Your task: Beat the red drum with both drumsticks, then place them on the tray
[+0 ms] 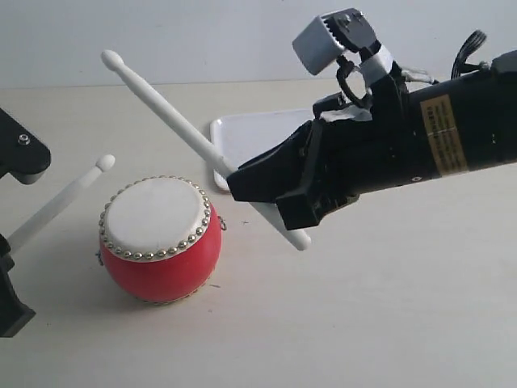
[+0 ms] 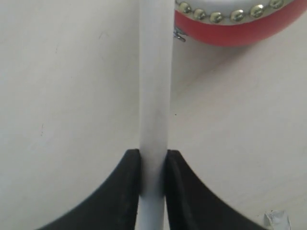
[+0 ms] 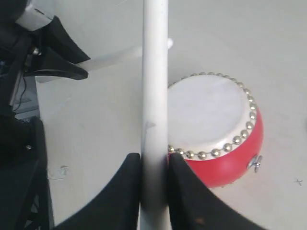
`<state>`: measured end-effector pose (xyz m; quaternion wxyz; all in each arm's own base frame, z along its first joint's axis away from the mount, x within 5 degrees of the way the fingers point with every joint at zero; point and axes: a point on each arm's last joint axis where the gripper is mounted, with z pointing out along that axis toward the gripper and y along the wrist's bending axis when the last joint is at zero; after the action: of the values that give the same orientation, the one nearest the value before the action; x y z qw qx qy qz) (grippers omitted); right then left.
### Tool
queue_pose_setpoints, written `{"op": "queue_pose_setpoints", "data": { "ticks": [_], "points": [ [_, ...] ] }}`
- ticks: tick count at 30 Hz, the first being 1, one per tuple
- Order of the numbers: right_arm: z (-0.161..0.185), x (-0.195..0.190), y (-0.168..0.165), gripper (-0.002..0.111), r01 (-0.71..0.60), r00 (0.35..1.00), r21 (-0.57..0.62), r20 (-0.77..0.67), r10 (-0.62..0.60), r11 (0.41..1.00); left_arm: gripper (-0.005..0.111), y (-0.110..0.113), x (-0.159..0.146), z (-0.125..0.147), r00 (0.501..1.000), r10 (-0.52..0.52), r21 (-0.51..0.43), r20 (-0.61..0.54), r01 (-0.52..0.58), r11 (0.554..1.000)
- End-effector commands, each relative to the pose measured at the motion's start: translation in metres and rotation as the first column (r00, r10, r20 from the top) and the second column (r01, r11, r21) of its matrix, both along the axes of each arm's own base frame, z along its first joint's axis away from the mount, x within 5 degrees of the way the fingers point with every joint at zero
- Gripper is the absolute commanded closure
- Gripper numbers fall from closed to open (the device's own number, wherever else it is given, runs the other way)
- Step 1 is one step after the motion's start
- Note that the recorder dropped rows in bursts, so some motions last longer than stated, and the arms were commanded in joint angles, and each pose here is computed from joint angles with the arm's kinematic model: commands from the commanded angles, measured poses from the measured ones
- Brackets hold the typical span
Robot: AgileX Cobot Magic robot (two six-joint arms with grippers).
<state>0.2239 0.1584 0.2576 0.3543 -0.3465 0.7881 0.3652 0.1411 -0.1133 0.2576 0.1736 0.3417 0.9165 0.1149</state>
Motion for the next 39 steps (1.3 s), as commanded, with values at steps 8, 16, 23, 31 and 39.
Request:
{"op": "queue_pose_setpoints", "data": {
  "ticks": [8,16,23,31,39],
  "points": [
    [0.063,-0.011,-0.006,0.108,0.007,0.981,0.103,0.190,-0.027,0.995,0.107,-0.010,0.005,0.003,0.998,-0.024,-0.105,0.051,0.029,0.994],
    [0.105,-0.008,-0.002,0.108,-0.033,0.962,0.170,0.272,-0.015,0.985,0.107,-0.011,0.005,0.003,0.998,-0.026,-0.110,0.054,0.032,0.993],
    [0.134,0.002,0.004,0.108,-0.052,0.952,0.218,0.305,-0.018,0.974,0.107,-0.011,0.005,0.003,0.998,-0.026,-0.110,0.054,0.032,0.993],
    [0.073,0.015,0.012,0.108,-0.072,0.992,0.157,0.112,0.055,0.985,0.107,-0.010,0.005,0.003,0.998,-0.026,-0.101,0.055,0.031,0.994],
    [-0.019,0.007,0.000,0.108,0.024,0.997,-0.021,-0.078,-0.026,0.999,0.107,-0.009,0.006,0.003,0.998,-0.029,-0.090,0.061,0.034,0.995]
  ]
}}
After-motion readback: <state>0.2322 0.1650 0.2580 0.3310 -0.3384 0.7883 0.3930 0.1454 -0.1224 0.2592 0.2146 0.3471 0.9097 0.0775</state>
